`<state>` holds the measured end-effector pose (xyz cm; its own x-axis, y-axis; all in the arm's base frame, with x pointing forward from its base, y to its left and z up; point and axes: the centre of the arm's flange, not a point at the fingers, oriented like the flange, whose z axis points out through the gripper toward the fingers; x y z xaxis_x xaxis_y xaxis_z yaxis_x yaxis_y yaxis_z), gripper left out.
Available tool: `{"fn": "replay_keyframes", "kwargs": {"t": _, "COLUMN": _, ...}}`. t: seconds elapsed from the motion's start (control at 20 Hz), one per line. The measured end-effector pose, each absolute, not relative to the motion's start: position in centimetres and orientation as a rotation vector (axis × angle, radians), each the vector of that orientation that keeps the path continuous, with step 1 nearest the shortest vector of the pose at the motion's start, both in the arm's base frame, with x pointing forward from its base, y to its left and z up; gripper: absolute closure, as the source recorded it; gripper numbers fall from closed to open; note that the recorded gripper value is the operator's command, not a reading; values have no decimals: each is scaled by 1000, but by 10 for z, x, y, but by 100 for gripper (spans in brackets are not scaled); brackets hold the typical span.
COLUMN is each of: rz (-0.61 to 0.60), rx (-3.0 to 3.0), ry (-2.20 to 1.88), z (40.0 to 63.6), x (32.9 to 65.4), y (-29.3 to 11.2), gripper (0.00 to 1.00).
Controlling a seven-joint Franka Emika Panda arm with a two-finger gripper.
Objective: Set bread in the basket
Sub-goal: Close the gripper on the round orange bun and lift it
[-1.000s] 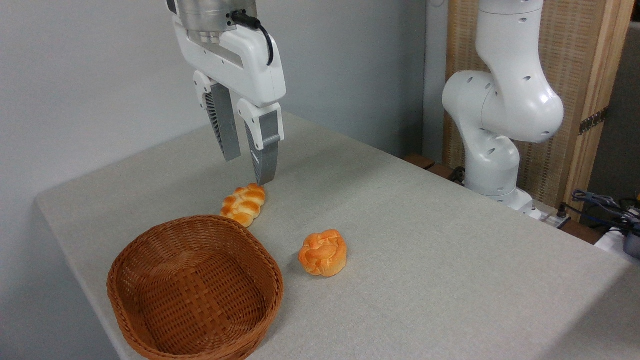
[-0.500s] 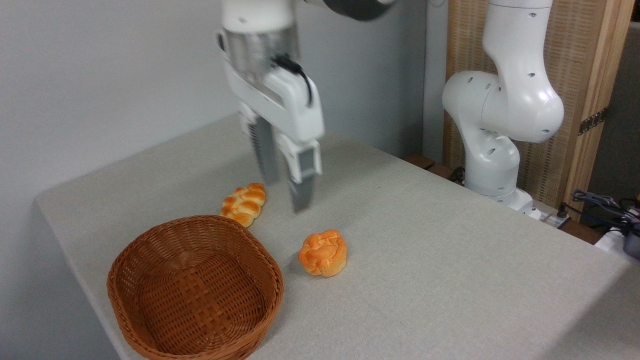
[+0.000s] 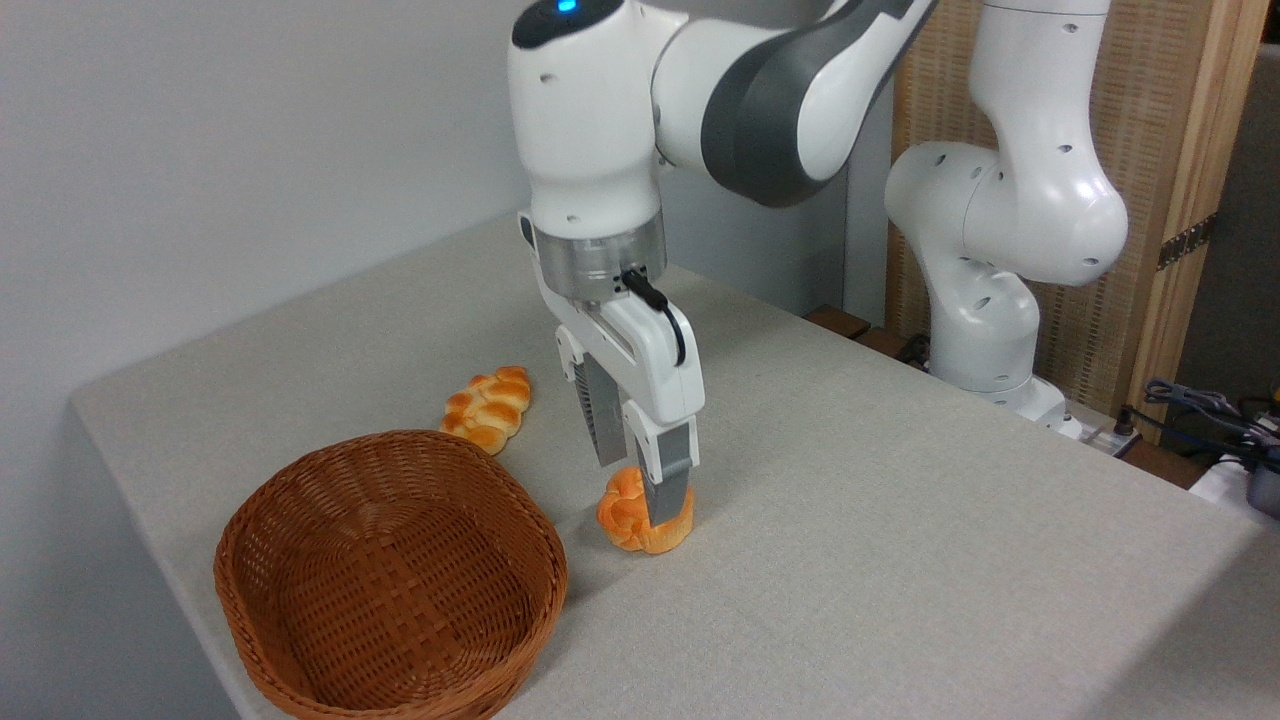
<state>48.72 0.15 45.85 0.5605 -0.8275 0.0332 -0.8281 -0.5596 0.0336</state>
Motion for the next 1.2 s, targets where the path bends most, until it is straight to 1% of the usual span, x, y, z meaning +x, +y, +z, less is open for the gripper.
{"fn": "replay_keyframes", "kwargs": {"t": 0.3, "rz": 0, "rx": 2718, "ry": -1471, "z": 439, "x": 481, "y": -7, "gripper": 0}}
{"fn": "replay_keyframes", "kwargs": {"t": 0.55, "rz": -10, "rx": 2706, "ry": -1487, "z": 432, "x": 480, "y": -13, "gripper": 0}}
{"fn": "replay_keyframes", "kwargs": {"t": 0.6, "rz": -14, "rx": 2704, "ry": -1489, "z": 431, "x": 479, "y": -15, "gripper": 8}}
{"fn": "replay_keyframes", "kwargs": {"t": 0.65, "rz": -19, "rx": 2701, "ry": -1492, "z": 429, "x": 479, "y": -16, "gripper": 34}}
{"fn": "replay_keyframes", "kwargs": {"t": 0.7, "rz": -26, "rx": 2697, "ry": -1494, "z": 427, "x": 479, "y": -17, "gripper": 54}}
{"fn": "replay_keyframes", "kwargs": {"t": 0.75, "rz": -31, "rx": 2694, "ry": -1494, "z": 425, "x": 479, "y": -18, "gripper": 61}}
{"fn": "replay_keyframes", "kwargs": {"t": 0.95, "rz": -15, "rx": 2648, "ry": -1490, "z": 420, "x": 477, "y": -23, "gripper": 61}}
{"fn": "replay_keyframes", "kwargs": {"t": 1.2, "rz": -15, "rx": 2638, "ry": -1497, "z": 419, "x": 477, "y": -23, "gripper": 62}}
